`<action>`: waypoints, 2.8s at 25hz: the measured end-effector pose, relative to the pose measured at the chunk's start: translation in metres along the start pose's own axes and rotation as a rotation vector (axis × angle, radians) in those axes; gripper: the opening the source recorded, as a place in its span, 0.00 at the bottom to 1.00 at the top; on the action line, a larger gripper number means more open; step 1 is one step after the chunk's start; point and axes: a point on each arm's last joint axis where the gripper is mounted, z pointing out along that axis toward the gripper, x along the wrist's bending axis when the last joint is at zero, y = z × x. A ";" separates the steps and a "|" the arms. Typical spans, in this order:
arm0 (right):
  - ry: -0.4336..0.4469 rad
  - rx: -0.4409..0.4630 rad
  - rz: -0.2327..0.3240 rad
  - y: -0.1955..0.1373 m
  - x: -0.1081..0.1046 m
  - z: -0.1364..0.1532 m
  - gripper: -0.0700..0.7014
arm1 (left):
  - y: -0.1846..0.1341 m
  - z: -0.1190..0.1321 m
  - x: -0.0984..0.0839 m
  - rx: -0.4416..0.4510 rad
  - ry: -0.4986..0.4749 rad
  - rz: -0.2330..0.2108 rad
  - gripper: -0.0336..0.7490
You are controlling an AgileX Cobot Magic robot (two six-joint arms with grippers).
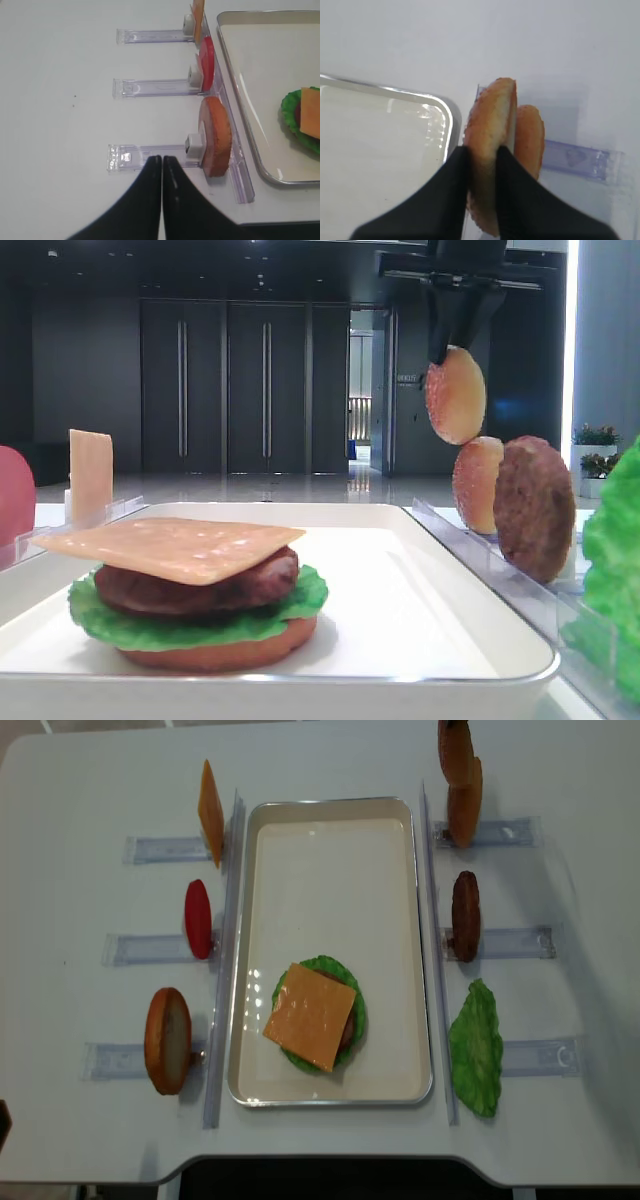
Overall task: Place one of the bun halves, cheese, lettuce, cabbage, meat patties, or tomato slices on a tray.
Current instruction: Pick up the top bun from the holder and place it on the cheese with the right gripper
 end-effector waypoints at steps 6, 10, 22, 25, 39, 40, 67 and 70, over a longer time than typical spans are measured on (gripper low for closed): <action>0.011 -0.032 0.002 0.001 0.001 -0.016 0.23 | 0.000 0.000 0.000 0.000 0.000 0.000 0.03; 0.025 -0.053 0.006 0.001 0.002 -0.027 0.23 | 0.000 0.000 0.000 0.000 0.000 0.000 0.03; 0.224 -0.127 0.037 -0.005 0.022 -0.081 0.22 | 0.000 0.000 0.000 0.000 0.000 0.000 0.03; 0.244 -0.128 0.009 -0.013 0.030 -0.091 0.22 | 0.000 0.000 0.000 0.000 0.000 0.000 0.03; 0.425 -0.028 -0.028 -0.075 0.042 -0.117 0.21 | 0.000 0.000 0.000 0.000 0.000 0.000 0.03; 0.446 -0.031 -0.030 -0.078 0.044 -0.118 0.21 | 0.000 0.000 0.000 0.000 0.000 0.000 0.03; 0.863 -0.027 -0.037 -0.150 0.136 -0.073 0.21 | 0.000 0.000 0.000 0.000 0.000 0.000 0.03; 0.935 -0.044 -0.065 -0.154 0.149 -0.079 0.21 | 0.000 0.000 0.000 0.000 0.000 0.000 0.03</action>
